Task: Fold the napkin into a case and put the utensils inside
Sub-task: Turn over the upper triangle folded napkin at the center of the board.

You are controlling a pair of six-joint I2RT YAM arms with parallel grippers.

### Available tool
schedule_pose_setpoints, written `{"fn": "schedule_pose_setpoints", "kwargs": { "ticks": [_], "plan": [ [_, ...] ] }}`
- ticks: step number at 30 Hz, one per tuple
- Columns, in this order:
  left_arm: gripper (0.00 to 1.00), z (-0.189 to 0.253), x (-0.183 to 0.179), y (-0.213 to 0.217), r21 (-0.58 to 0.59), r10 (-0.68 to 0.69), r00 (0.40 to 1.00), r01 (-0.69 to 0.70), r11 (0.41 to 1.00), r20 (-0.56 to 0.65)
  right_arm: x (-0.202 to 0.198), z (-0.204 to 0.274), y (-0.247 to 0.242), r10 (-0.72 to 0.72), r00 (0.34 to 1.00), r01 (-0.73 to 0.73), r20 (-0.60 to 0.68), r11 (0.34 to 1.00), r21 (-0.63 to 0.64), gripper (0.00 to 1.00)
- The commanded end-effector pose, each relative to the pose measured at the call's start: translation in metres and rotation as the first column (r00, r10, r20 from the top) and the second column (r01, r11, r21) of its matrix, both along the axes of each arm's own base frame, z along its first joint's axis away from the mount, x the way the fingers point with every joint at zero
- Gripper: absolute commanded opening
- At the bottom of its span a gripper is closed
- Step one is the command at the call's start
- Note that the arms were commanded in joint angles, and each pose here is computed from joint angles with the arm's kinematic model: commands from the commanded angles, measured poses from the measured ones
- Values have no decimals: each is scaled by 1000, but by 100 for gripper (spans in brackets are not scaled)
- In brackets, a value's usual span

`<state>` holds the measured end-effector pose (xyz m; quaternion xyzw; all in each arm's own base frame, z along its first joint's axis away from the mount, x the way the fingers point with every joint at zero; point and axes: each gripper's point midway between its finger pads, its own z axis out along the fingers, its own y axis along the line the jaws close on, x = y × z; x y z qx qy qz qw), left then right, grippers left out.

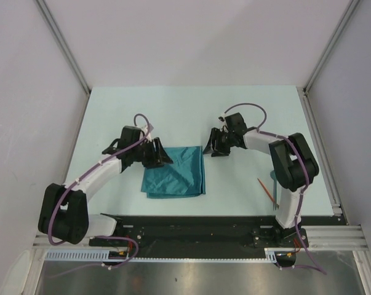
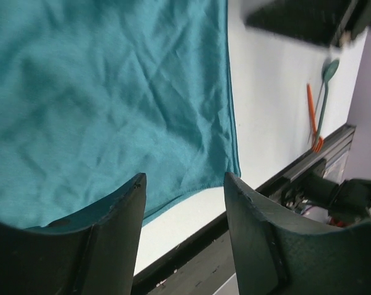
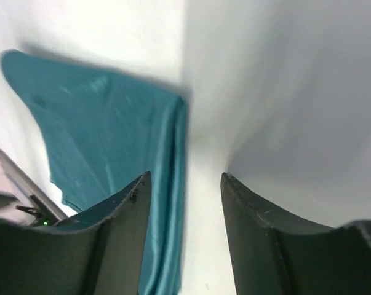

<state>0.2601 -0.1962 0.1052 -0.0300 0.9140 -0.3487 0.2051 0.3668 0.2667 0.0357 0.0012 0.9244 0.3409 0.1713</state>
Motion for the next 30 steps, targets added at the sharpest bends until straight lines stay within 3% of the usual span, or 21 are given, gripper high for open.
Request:
{"fn": "schedule_pose_setpoints", "kwargs": {
  "ticks": [1, 5, 8, 13, 15, 21, 25, 30],
  "plan": [
    [60, 15, 21, 20, -53, 89, 995, -87, 995, 38, -44, 14, -19, 24, 1000, -25, -6, 994, -102, 56],
    [60, 0, 44, 66, -26, 281, 959, -282, 959, -41, -72, 43, -1, 98, 993, -91, 64, 990, -104, 56],
    [58, -8, 49, 77, -71, 319, 945, -324, 943, -77, -88, 65, 25, 158, 978, -140, 139, 981, -131, 56],
    [56, -19, 42, 82, -52, 331, 940, -336, 940, -83, -114, 60, 58, 239, 966, -229, 101, 968, -106, 35],
    [57, -25, 36, 84, -40, 331, 939, -336, 941, -87, -124, 55, 63, 266, 960, -256, 84, 960, -110, 31],
    [59, -60, 7, 109, 149, 405, 901, -384, 911, -154, -148, 30, 67, 305, 952, -297, 24, 941, -163, 29],
    [54, -68, -5, 107, 137, 408, 897, -389, 911, -170, -158, 19, 58, 293, 956, -290, -9, 941, -172, 22],
    [55, -69, -10, 109, 152, 403, 903, -382, 912, -151, -163, 14, 45, 273, 962, -272, -21, 940, -207, 19]
  ]
}}
